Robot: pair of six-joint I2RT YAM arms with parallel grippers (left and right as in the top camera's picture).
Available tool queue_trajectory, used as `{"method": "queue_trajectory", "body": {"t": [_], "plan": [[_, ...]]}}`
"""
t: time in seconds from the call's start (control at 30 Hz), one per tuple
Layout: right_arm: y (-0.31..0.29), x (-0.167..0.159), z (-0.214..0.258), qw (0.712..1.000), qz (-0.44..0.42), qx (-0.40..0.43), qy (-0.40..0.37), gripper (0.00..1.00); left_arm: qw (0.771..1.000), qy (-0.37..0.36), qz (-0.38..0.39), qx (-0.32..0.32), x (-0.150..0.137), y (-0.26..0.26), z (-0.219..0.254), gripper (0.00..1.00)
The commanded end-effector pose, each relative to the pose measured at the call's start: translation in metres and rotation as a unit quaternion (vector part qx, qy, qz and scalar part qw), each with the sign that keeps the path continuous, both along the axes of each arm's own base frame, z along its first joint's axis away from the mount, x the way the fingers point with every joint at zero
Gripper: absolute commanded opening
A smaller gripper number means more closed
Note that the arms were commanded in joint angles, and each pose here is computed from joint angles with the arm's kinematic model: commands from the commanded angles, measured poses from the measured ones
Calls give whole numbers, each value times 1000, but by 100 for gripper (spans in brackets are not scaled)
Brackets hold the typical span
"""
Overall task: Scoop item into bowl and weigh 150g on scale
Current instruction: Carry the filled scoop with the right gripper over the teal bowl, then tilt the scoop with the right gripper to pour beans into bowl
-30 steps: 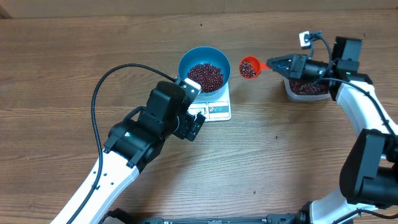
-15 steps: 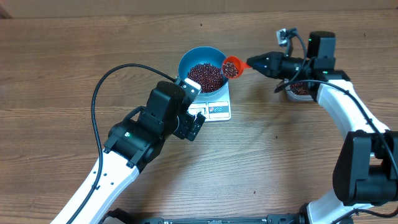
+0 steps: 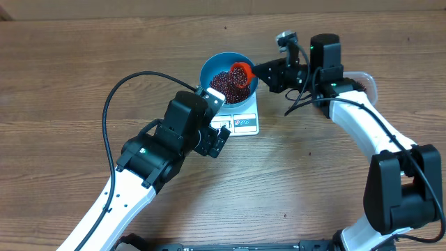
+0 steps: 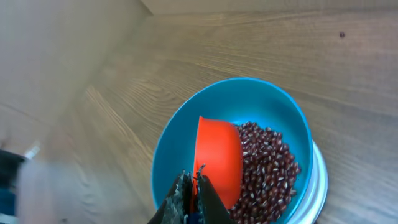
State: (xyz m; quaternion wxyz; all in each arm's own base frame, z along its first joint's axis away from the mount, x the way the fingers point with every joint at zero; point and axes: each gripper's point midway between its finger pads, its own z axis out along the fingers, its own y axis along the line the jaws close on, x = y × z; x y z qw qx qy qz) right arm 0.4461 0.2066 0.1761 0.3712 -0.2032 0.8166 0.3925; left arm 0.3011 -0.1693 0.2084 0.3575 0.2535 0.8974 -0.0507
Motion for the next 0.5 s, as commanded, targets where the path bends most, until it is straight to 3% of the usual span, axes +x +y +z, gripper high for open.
{"method": "queue_trajectory", "body": {"t": [0.0, 0.47], "plan": [[-2, 5, 7, 997, -2, -43, -60, 4, 1000, 0, 3, -10, -1, 0, 2, 99], [-2, 5, 6, 985, 39, -95, -139, 4, 1000, 0, 3, -10, -1, 0, 2, 100]]}}
